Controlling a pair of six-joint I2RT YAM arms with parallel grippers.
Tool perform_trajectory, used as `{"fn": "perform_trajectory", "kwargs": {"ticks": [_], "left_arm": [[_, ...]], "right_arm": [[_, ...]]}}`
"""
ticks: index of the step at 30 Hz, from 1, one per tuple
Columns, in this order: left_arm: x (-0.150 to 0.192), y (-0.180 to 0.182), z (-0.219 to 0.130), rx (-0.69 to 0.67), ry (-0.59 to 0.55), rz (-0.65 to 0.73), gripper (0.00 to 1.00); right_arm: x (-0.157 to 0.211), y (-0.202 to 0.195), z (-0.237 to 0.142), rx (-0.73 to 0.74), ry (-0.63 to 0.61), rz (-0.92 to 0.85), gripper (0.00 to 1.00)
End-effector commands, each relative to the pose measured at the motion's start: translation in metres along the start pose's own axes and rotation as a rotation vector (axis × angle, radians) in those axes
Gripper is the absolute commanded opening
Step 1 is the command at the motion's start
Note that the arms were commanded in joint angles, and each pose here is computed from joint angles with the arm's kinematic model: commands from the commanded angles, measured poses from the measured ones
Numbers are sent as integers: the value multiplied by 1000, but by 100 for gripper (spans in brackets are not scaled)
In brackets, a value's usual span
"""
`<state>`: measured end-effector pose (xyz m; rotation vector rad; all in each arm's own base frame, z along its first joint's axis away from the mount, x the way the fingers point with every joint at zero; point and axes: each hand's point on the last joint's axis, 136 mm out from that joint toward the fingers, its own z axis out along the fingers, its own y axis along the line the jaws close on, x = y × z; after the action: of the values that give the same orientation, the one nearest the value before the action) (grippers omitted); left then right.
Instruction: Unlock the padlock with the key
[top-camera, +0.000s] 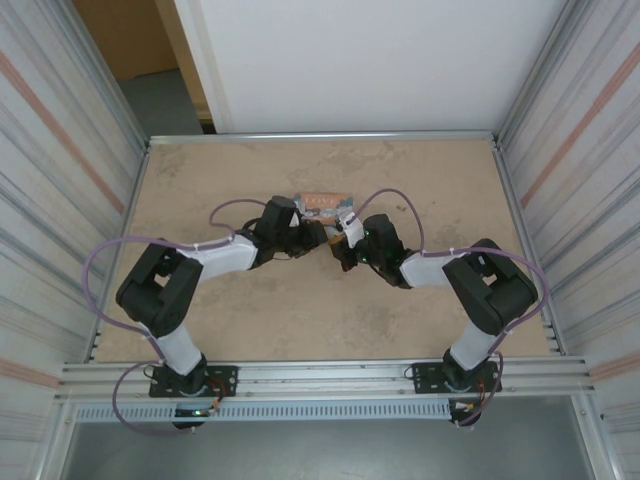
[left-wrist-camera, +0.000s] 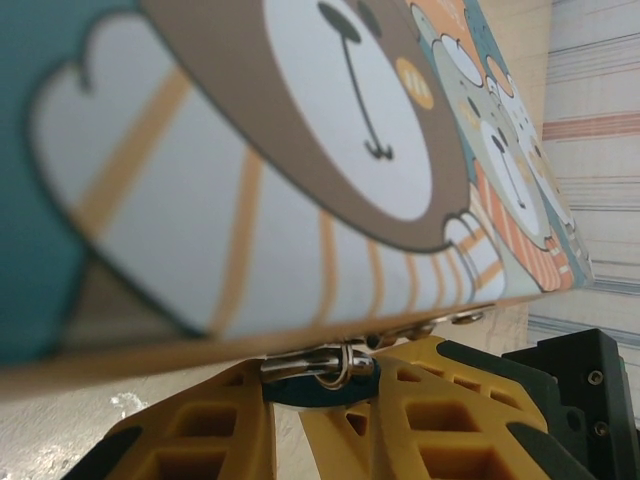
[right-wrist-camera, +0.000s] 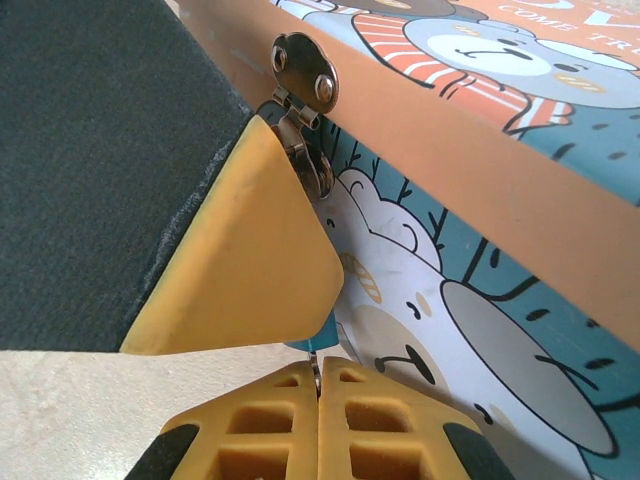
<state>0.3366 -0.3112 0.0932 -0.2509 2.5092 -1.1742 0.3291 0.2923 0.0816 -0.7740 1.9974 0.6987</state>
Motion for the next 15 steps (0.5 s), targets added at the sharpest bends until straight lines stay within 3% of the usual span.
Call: {"fn": "perform_trajectory", "kwargs": {"ticks": [1,9,15], "left_arm": [[43,-26,12,114,178,6,13],[48,-16,25,121,198,-30,13],[47,-11,27,110,188,-31,21]], "right_arm": [[-90,27,-5,-106,-265,-81,0],[-87,29,-9,-119,-256,-74,0],[-51,15,-4,-81,-161,-46,0]]}}
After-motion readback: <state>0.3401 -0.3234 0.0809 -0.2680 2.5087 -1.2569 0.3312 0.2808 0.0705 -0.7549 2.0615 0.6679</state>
